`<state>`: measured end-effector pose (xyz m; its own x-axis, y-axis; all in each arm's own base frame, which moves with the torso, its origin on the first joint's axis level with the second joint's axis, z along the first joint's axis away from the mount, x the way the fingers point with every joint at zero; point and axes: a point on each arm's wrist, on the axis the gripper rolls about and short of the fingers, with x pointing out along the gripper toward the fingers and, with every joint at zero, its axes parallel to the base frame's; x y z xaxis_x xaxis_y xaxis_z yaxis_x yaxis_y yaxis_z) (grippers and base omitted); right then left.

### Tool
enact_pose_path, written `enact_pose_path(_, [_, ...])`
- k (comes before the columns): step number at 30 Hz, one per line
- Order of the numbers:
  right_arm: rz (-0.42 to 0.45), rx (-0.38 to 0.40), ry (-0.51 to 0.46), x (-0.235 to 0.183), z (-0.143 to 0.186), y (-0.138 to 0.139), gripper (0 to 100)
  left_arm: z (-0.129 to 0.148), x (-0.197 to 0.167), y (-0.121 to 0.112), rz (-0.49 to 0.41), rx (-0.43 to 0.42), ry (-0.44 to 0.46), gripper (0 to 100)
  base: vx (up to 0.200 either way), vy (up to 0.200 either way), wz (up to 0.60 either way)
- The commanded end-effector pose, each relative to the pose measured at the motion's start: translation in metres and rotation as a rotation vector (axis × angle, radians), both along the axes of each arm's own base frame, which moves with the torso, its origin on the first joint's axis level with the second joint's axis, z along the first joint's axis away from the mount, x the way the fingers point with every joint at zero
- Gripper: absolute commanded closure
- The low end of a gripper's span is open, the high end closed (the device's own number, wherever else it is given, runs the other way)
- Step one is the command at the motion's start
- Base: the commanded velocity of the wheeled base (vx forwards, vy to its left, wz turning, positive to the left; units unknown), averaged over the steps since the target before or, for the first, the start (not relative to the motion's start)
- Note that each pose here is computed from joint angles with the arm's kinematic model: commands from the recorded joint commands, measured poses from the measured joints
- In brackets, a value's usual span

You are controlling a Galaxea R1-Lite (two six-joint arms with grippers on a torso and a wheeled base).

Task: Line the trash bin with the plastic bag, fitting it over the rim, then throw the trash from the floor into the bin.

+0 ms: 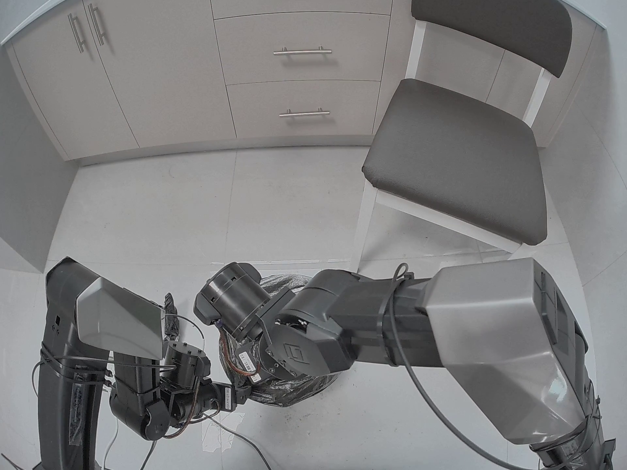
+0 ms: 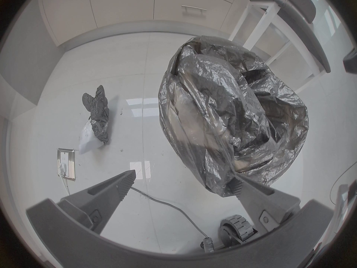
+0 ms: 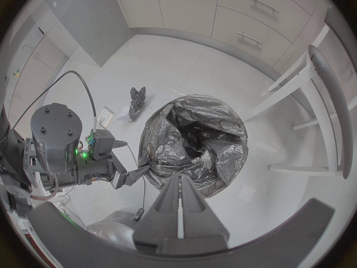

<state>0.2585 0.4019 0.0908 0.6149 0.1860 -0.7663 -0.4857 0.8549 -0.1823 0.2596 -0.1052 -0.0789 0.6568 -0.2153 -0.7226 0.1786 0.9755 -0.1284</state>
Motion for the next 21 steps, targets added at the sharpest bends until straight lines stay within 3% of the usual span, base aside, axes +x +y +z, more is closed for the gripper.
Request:
enact_pose_path(1, [-0.001,-0.009,0.006,0.001,-0.006,0.001,100,-0.005,0.0,0.0,0.0,0.007,0.015,0,0.0,0.0,0.0])
enact_pose_path(6, [0.002,0.009,-0.008,0.003,-0.011,0.005,100,-0.003,0.025,-0.004,0.039,-0.01,-0.019,0,0.0,0.0,0.0])
enact_pose_path(10, [0.005,0.008,-0.007,0.002,-0.011,0.005,100,0.001,0.041,-0.008,0.073,0.03,0.025,0,0.0,0.0,0.0])
enact_pose_path(21, [-0.006,-0.007,0.001,0.007,-0.019,0.004,100,0.0,0.04,-0.007,0.036,0.091,0.079,0,0.0,0.0,0.0])
